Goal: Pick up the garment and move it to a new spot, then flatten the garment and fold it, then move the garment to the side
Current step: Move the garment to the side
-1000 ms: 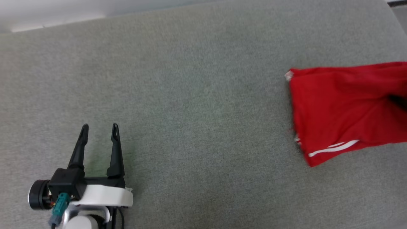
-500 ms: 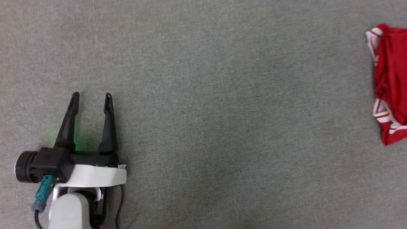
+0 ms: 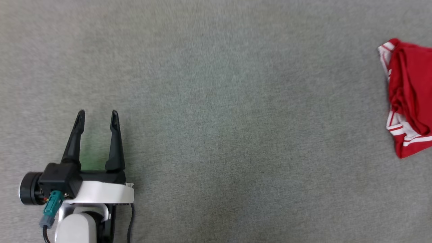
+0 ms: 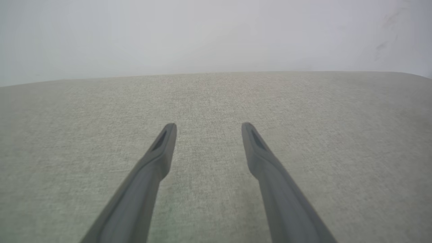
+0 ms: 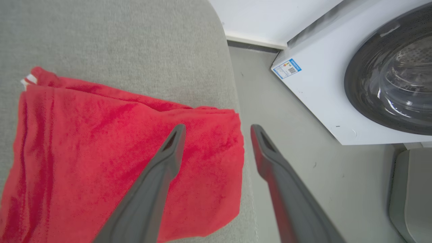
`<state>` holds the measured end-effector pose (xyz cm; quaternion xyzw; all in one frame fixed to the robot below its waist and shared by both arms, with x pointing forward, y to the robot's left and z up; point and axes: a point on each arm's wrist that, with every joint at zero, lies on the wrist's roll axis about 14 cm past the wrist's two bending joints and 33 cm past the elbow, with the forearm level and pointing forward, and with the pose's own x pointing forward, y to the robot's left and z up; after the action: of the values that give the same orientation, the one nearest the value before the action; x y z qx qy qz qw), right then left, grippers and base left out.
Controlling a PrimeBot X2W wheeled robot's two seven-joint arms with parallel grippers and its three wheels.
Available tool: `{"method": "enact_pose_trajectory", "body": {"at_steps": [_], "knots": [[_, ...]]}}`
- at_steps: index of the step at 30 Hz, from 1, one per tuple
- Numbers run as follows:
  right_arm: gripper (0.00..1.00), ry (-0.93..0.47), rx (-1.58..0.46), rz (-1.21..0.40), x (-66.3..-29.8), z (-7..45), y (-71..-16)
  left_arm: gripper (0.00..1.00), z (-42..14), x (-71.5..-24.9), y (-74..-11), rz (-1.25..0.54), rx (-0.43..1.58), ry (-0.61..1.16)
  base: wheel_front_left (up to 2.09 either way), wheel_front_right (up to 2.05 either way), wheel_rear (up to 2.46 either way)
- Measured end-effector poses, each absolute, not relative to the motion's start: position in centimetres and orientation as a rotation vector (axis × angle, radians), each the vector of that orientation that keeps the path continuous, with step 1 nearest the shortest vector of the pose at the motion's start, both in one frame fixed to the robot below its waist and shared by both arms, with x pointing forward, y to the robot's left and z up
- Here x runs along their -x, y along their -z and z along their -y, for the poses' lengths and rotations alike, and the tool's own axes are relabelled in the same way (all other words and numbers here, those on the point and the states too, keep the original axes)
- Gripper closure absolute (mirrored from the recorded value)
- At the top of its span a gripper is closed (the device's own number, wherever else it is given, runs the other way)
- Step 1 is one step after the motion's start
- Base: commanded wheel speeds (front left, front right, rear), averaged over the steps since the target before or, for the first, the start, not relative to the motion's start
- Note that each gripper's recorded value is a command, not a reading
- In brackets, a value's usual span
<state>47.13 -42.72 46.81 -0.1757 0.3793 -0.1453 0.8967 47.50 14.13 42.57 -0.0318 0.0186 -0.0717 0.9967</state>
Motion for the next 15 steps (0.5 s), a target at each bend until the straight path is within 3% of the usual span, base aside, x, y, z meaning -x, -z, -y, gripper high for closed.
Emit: {"method": "enact_pose_trajectory", "body": {"at_steps": [6, 15], "knots": [[0.0, 0.255, 0.375, -0.366, -49.5, 39.7, -54.9, 0.0, -14.8, -45.3, -45.2, -0.003, 0.06, 0.115, 0.0, 0.0, 0.0], [0.0, 0.059, 0.345, 0.175, -49.8, 29.9, -62.9, 0.0, -16.5, -41.5, -48.7, 0.052, 0.056, 0.045, 0.0, 0.0, 0.0]]}}
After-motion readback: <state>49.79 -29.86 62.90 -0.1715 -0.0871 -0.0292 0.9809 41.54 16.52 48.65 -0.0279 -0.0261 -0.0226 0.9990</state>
